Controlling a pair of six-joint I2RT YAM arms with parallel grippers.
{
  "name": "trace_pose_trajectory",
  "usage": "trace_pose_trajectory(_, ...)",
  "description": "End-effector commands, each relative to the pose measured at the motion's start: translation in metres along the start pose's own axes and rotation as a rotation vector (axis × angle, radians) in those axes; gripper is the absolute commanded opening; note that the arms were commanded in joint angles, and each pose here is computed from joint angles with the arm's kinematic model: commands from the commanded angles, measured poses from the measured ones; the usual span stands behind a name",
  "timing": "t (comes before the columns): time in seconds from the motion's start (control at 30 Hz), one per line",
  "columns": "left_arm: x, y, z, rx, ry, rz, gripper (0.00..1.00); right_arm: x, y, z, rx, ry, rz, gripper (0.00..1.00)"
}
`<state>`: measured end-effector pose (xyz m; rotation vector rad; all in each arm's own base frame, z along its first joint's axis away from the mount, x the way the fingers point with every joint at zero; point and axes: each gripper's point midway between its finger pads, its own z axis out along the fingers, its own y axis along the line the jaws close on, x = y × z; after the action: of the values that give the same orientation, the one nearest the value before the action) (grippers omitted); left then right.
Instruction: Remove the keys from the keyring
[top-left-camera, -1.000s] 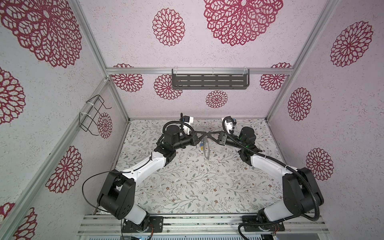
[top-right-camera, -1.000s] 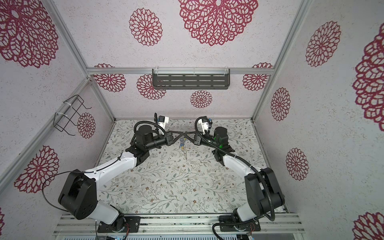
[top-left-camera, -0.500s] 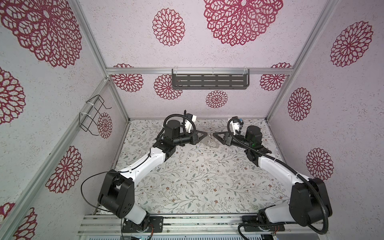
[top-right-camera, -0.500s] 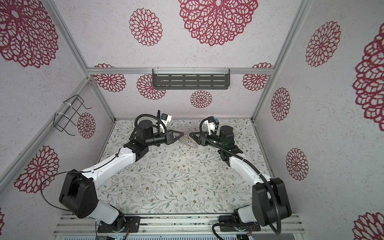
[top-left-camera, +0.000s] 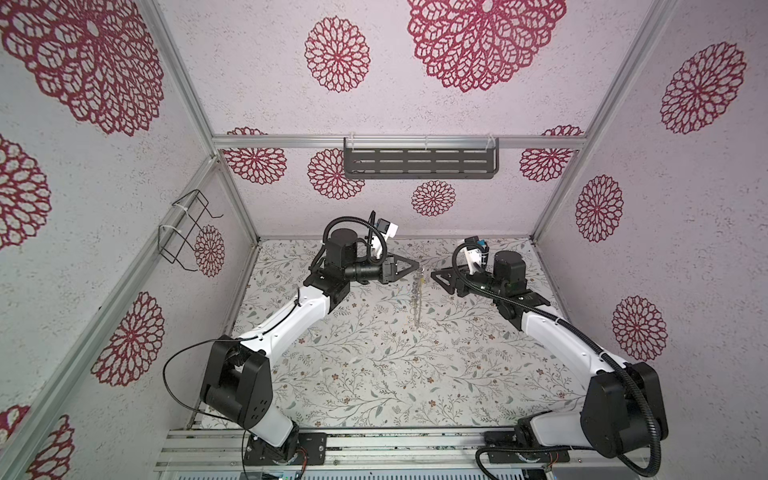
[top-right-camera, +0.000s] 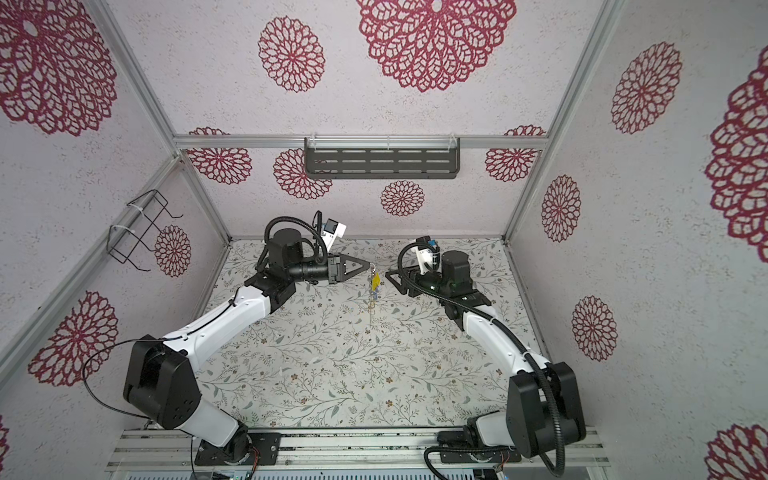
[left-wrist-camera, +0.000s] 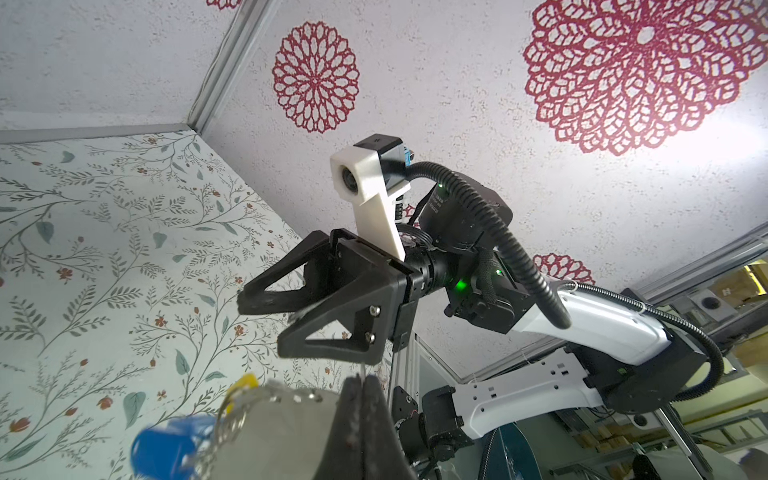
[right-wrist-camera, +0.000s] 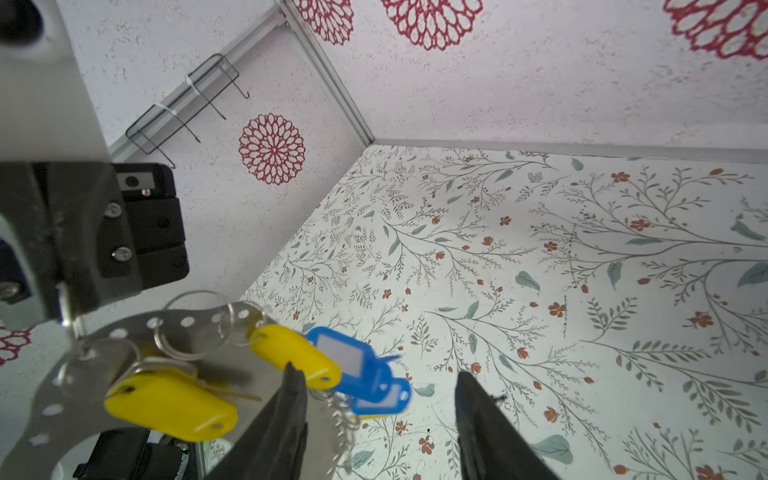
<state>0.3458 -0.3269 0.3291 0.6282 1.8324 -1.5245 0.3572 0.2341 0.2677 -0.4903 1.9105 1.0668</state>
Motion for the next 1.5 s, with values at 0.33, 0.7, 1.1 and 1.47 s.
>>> trace_pose_trajectory(0.33,-0.015,0.016,0.001,-0.073,-0.042,-0.070,0.00,-0.019,0.036,0.001,-0.042,-0.073,-0.151,0.64)
trace_pose_trajectory(0.7,-0.015,0.023,0.003,-0.104,-0.039,-0.112,0.00,-0.028,0.018,-0.022,0.093,-0.150,-0.142,0.55)
trace_pose_trajectory(1.1,-0.018,0.017,0.008,-0.063,-0.051,-0.101,0.00,-0.077,0.055,-0.030,-0.360,-0.235,0.219,0.21)
trace_pose_trajectory(1.47,-0.022,0.008,0.018,-0.013,-0.053,-0.092,0.00,-0.075,0.071,-0.019,-0.453,-0.197,0.252,0.20)
